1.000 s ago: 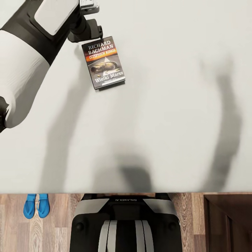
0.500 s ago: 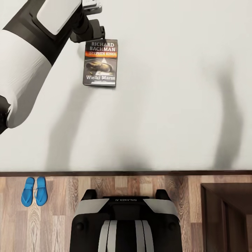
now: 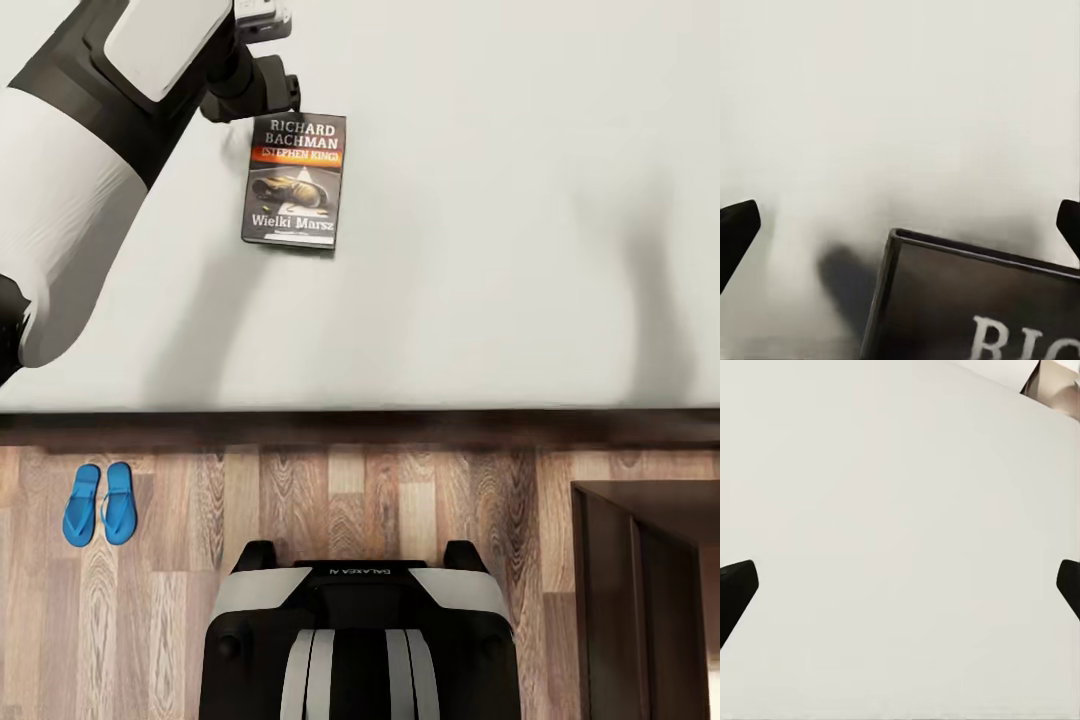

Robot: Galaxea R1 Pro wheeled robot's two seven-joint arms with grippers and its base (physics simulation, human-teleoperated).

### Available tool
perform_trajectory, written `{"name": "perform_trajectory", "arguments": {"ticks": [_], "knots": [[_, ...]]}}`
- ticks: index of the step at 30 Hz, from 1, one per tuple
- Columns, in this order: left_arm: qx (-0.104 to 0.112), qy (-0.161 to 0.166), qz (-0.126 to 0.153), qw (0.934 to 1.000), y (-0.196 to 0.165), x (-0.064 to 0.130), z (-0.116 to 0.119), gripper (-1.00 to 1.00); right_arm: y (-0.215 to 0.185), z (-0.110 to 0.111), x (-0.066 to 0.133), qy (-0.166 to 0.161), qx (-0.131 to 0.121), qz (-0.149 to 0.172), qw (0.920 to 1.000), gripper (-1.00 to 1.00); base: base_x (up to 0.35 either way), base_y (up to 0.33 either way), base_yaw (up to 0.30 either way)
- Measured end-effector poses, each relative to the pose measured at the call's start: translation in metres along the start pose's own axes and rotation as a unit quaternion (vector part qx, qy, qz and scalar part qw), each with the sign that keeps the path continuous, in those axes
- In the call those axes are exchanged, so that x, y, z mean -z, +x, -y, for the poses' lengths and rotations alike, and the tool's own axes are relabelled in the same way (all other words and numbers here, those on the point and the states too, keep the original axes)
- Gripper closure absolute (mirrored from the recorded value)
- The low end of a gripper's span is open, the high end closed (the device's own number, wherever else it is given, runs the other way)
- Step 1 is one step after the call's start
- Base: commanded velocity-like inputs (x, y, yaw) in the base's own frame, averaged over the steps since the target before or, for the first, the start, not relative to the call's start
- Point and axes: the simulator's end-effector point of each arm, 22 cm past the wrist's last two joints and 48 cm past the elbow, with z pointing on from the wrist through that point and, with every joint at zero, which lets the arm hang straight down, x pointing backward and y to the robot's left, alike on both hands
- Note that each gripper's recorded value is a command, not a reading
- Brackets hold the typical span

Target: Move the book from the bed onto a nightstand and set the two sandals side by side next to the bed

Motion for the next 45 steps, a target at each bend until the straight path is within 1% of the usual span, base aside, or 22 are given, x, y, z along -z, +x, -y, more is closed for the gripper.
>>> {"name": "perform_trajectory", "arguments": {"ticks": [14, 28, 32, 34, 39, 43, 45], "knots": [[0.003, 0.001, 0.000, 1.0000, -0.001, 0.000, -0.002, -1.00, 0.002, 0.002, -0.001, 0.003, 0.000, -0.003, 1.0000, -1.00, -0.324, 0.000, 0.000], [0.014, 0.012, -0.003, 0.9998, -0.004, 0.004, 0.002, -1.00, 0.003, 0.001, -0.001, 0.002, 0.000, -0.005, 1.0000, -1.00, -0.038, 0.000, 0.000], [0.011, 0.017, 0.002, 0.9998, -0.012, 0.010, 0.004, -1.00, 0.003, 0.000, -0.002, 0.002, 0.001, -0.005, 1.0000, -1.00, -0.003, 0.000, -0.034], [0.003, 0.022, 0.010, 0.9997, -0.025, 0.021, 0.006, -1.00, 0.002, -0.002, -0.001, -0.002, 0.003, -0.004, 1.0000, -1.00, -0.001, 0.000, -0.163], [-0.001, 0.027, 0.018, 0.9995, -0.040, 0.034, 0.009, -1.00, -0.001, -0.003, 0.001, -0.002, 0.005, -0.004, 1.0000, -1.00, 0.000, 0.000, -0.182], [0.009, 0.039, 0.019, 0.9990, -0.053, 0.045, 0.010, -1.00, -0.003, -0.001, 0.003, 0.000, 0.006, -0.003, 1.0000, -1.00, 0.000, 0.000, -0.178], [0.024, 0.048, 0.016, 0.9985, -0.058, 0.050, 0.006, -1.00, 0.001, 0.000, 0.003, 0.001, 0.003, -0.007, 1.0000, -1.00, 0.000, 0.000, -0.172]]}}
